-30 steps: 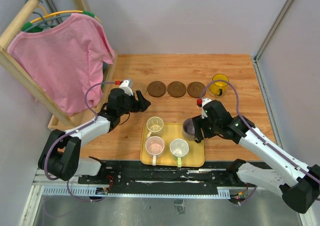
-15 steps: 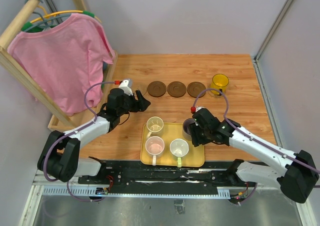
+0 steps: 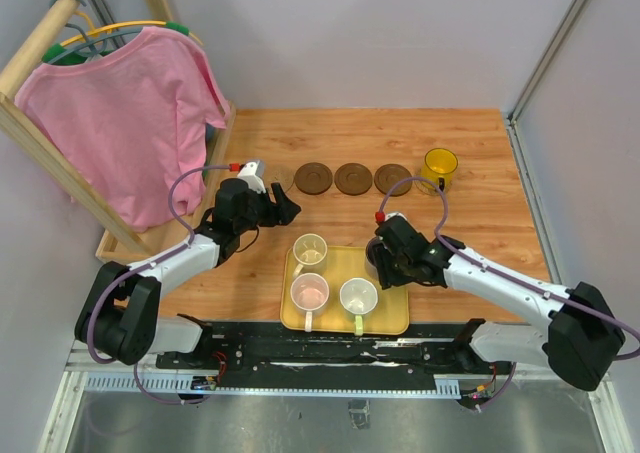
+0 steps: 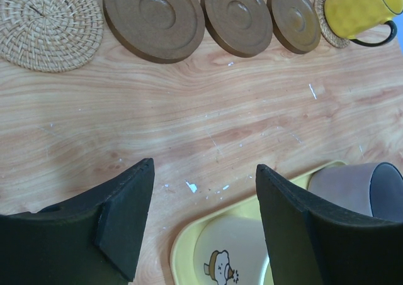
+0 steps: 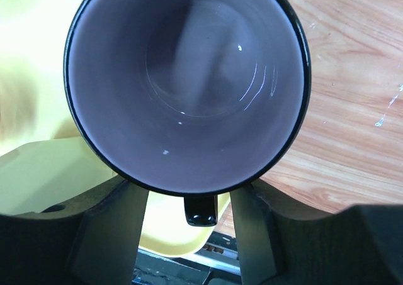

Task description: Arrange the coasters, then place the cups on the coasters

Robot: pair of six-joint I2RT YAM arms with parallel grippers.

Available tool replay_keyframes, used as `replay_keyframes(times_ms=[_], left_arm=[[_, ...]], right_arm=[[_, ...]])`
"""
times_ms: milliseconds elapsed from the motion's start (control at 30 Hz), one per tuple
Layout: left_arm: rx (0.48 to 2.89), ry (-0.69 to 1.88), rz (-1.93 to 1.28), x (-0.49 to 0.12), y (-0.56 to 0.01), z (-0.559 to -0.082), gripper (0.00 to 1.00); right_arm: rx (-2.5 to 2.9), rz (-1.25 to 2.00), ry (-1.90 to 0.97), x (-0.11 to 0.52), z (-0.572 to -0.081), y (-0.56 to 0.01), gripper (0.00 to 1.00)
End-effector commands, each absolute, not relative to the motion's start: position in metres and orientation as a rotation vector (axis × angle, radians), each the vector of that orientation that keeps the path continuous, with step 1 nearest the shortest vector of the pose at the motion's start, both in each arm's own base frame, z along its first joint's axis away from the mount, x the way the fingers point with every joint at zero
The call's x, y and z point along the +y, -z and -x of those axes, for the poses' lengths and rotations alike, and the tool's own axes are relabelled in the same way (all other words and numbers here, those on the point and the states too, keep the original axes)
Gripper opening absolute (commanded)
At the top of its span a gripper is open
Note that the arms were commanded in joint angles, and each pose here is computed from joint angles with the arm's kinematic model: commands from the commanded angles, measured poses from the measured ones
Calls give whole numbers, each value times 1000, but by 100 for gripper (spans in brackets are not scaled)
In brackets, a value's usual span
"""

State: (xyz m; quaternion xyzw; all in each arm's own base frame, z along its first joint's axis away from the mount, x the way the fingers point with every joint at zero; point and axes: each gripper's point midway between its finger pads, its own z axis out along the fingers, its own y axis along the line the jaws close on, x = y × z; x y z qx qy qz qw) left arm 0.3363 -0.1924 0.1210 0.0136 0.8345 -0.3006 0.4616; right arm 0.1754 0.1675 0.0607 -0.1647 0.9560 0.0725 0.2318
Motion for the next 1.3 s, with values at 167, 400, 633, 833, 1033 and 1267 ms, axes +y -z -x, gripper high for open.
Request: replay_keyframes(times_ms=[167, 400, 633, 833, 1033, 1267], left_arm=[[2035, 745, -48, -196, -122, -337, 70], [2038, 742, -46, -195, -120, -336, 70], [2043, 741, -45, -195, -119, -336, 69], [2039, 740, -43, -194, -120, -337, 70], [2033, 735, -47, -194, -123, -336, 69], [2013, 721, -46, -191, -131, -336, 70]], right_arm=[[2637, 450, -121, 160, -177, -47, 47], [2651, 447, -100, 158, -176, -43, 28], [2665, 446, -82, 157, -175, -41, 1], [2604, 456, -60, 159, -182, -56, 1], [2494, 466, -2, 163, -194, -86, 1], [2386, 394, 21, 164, -214, -123, 1]])
